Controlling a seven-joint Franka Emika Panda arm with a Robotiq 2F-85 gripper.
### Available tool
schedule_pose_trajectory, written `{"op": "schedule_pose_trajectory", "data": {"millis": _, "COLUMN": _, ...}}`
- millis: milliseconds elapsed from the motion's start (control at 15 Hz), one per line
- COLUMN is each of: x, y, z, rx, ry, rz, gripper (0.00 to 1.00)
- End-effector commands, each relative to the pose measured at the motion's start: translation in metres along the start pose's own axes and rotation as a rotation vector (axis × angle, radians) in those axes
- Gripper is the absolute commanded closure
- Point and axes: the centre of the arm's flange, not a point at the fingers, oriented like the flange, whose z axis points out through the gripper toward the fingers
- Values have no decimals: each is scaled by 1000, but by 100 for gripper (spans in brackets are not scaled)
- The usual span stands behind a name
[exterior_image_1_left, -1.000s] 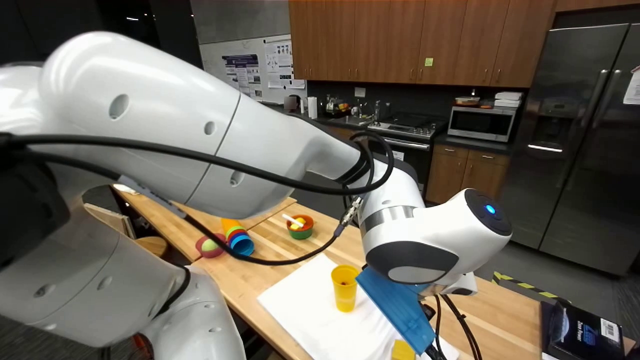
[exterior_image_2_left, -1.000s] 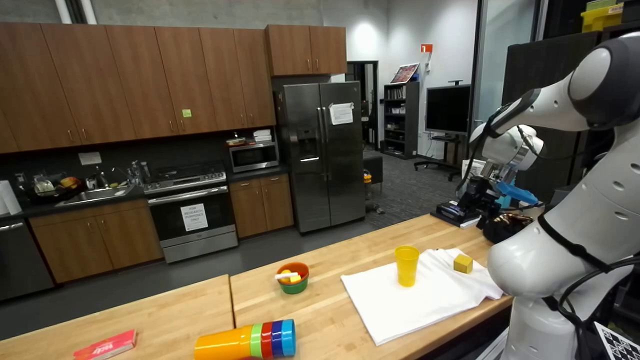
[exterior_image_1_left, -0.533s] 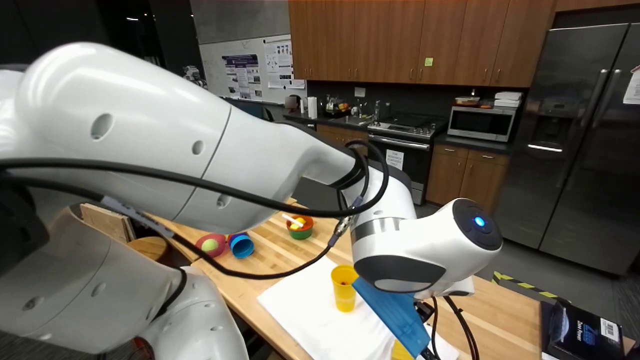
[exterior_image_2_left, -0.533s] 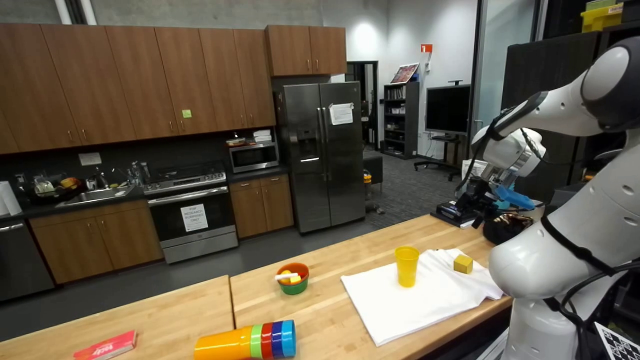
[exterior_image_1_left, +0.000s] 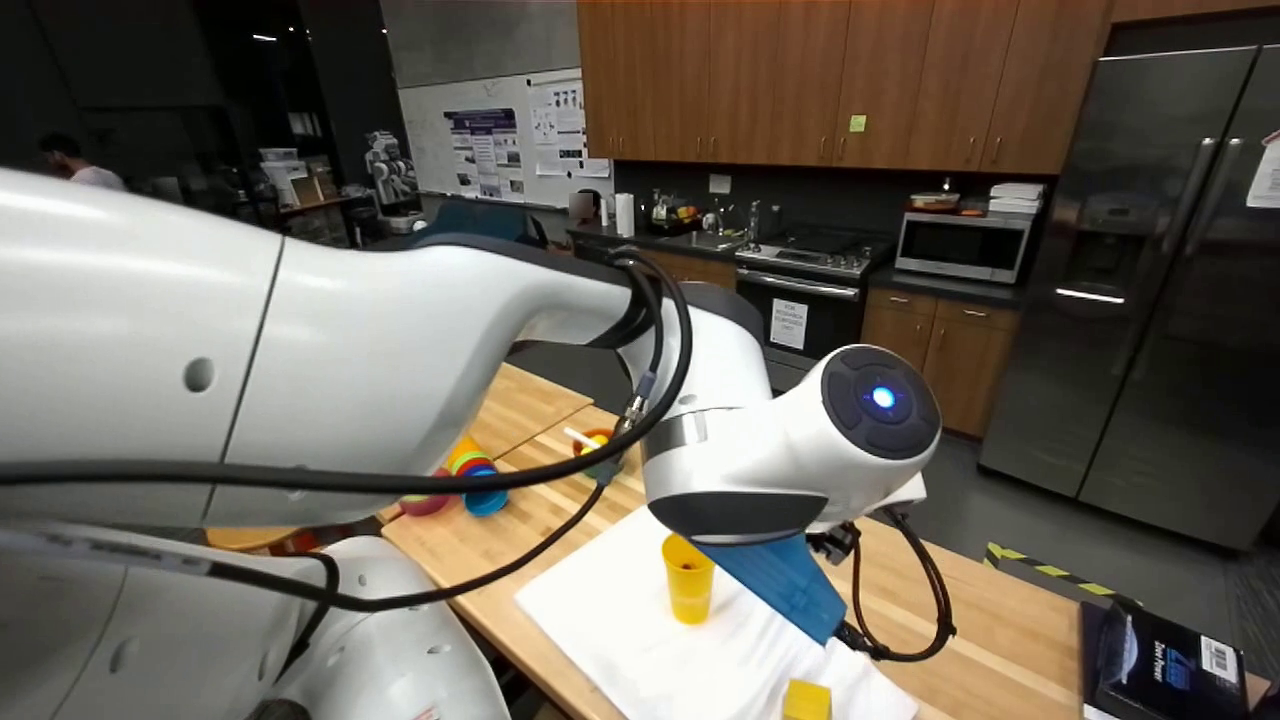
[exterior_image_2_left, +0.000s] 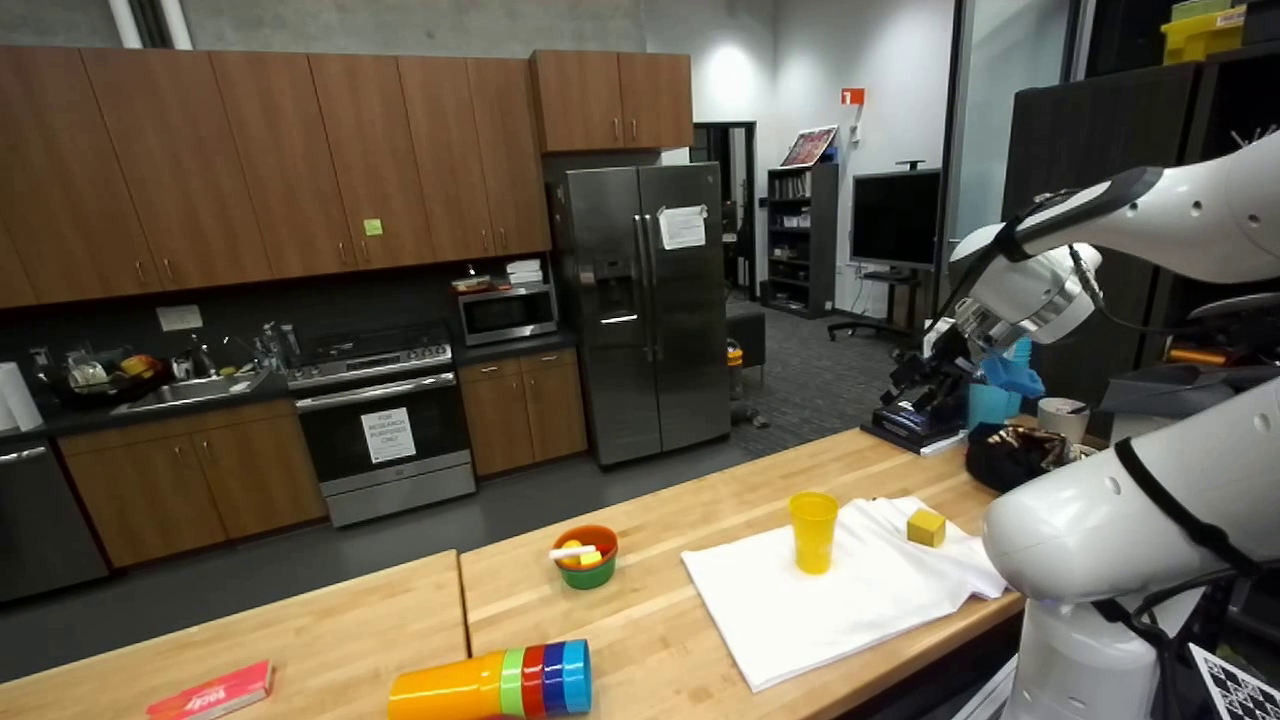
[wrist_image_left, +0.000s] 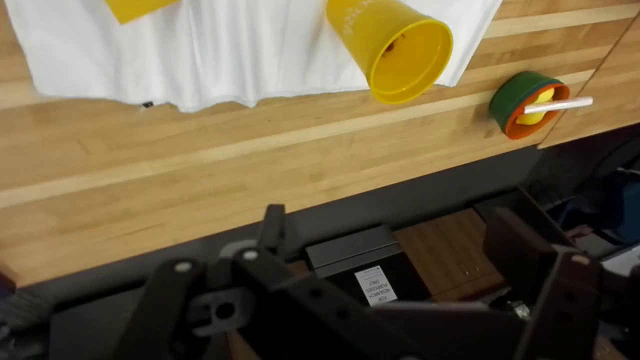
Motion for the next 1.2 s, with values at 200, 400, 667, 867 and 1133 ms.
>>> {"op": "schedule_pose_trajectory", "data": {"millis": 200, "x": -13, "y": -54, "z": -17, "rx": -176, "ry": 52, "rz": -300, "gripper": 0}}
{"op": "schedule_pose_trajectory", "data": {"millis": 400, "x": -10, "y": -72, "z": -19, "rx": -262, "ry": 60, "rz": -440, "gripper": 0}}
{"op": "schedule_pose_trajectory", "data": {"millis": 667, "x": -11, "y": -93, "z": -29, "rx": -252, "ry": 112, "rz": -621, "gripper": 0}}
{"op": "schedule_pose_trajectory", "data": {"millis": 867, "x": -8, "y": -119, "z": -28, "rx": -278, "ry": 69, "rz": -641, "gripper": 0}}
{"op": "schedule_pose_trajectory", "data": {"millis": 1133, "x": -5, "y": -151, "z": -13, "rx": -386, "ry": -6, "rz": -655, "gripper": 0}}
